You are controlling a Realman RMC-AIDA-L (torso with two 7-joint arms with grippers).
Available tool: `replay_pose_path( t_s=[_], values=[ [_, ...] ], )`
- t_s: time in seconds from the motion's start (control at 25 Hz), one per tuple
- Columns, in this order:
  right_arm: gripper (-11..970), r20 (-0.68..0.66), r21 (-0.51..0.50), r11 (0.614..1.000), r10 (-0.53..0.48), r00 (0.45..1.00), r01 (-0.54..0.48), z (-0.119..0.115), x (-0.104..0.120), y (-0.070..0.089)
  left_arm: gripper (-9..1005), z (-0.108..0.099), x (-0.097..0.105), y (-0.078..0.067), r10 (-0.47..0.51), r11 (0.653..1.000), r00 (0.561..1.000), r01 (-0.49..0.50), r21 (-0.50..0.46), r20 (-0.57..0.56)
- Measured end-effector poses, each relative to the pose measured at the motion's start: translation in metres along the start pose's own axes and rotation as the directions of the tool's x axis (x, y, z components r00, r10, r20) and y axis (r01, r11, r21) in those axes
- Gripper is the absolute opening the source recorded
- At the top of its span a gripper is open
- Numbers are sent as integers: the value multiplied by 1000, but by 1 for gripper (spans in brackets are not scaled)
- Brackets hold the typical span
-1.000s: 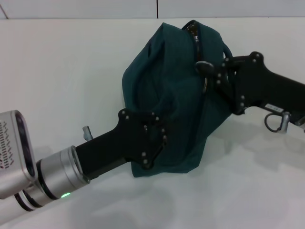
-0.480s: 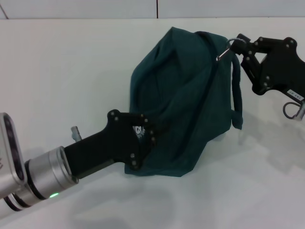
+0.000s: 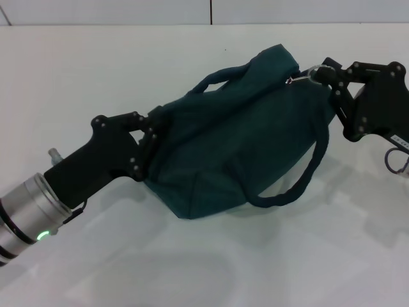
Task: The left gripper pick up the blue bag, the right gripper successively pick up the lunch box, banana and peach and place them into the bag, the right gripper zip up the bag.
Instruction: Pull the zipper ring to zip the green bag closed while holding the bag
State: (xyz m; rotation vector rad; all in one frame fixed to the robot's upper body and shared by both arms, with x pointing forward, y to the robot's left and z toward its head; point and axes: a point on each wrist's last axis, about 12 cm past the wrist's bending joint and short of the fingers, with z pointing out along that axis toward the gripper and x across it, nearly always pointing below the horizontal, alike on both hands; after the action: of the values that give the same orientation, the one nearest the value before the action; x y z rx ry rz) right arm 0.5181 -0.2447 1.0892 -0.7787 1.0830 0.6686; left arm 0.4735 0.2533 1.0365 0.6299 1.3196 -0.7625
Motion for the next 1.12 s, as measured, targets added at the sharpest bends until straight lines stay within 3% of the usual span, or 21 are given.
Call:
replay_pose_path(
  t_s=[0.36, 0.72, 0.92, 1.12],
  values=[
    [18, -33, 123, 992, 30, 999, -26, -7, 6, -13, 46, -11, 0, 6, 1, 997, 1000, -2, -76, -5],
    [18, -34, 109, 994, 34, 999, -30, -6, 7, -11, -1, -7, 0, 1, 10, 997, 1000, -8, -72, 23],
    [18, -30, 99, 995, 36, 999, -33, -6, 6, -8, 118, -8, -5, 0, -12, 992, 995, 25, -124, 102],
    [18, -28, 95, 995, 38, 999, -36, -6, 6, -7, 300, 13, -26, 19, -144, 988, 987, 138, 73, 77]
  ],
)
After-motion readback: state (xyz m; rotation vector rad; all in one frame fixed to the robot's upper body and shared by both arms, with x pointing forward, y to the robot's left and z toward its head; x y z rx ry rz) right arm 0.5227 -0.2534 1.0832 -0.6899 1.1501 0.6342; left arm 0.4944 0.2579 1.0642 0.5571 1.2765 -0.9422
